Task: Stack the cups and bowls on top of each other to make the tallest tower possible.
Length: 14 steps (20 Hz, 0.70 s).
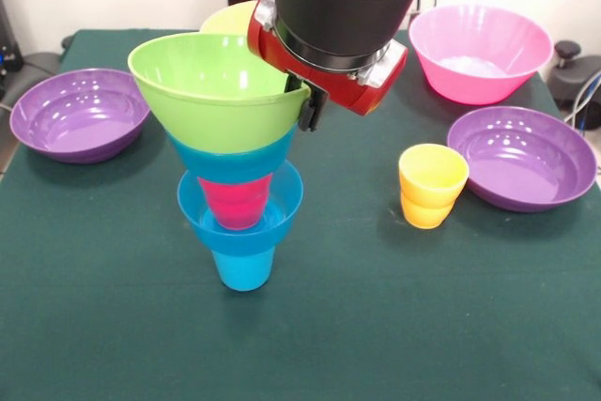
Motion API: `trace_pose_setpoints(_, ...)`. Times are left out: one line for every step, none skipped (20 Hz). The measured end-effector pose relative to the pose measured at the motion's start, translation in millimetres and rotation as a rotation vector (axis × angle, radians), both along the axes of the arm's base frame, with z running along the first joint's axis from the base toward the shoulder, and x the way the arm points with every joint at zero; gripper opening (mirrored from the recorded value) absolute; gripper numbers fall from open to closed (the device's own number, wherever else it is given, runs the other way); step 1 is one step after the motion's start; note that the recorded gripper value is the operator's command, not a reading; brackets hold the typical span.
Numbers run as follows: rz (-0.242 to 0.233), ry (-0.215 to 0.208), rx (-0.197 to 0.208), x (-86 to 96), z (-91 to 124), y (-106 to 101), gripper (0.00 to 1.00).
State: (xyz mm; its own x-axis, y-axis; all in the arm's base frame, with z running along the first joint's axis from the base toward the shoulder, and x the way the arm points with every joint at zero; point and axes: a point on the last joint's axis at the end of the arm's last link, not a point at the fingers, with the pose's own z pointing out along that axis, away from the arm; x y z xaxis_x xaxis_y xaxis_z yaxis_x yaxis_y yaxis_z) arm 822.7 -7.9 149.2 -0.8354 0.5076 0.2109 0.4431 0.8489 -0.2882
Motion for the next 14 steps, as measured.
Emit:
trace_pose_setpoints(-0.001, 0.0, 0.0, 0.0, 0.1, -0.6, 0.0)
trace_pose_setpoints(-0.001, 0.0, 0.0, 0.0, 0.1, -0.9, 0.0)
trace_pose_setpoints(-0.002, 0.0, 0.0, 0.0, 0.1, -1.4, 0.0)
trace_pose_setpoints(-0.002, 0.0, 0.0, 0.0, 0.1, -1.9, 0.0)
trace_pose_setpoints(-0.003, 0.0, 0.0, 0.0, 0.1, -2.4, 0.0)
trace_pose_setpoints(-0.004, 0.0, 0.0, 0.0, 0.1, -3.0, 0.0)
trace_pose_setpoints(-0.004, 0.0, 0.0, 0.0, 0.1, -3.4, 0.0)
trace_pose_setpoints(-0.005, 0.0, 0.0, 0.0, 0.1, -4.7, 0.0)
trace_pose_setpoints(-0.005, 0.0, 0.0, 0.0, 0.1, -5.1, 0.0)
trace_pose_setpoints(-0.006, 0.0, 0.0, 0.0, 0.1, -5.5, 0.0)
trace_pose_setpoints(-0.007, 0.0, 0.0, -0.1, 0.1, -6.1, 0.0)
trace_pose_setpoints(-0.007, 0.0, 0.0, -0.1, 0.1, -6.6, 0.0)
trace_pose_setpoints(-0.008, 0.0, 0.0, -0.1, 0.1, -7.0, 0.0)
trace_pose_setpoints(-0.008, 0.0, 0.0, -0.1, 0.1, -7.4, 0.0)
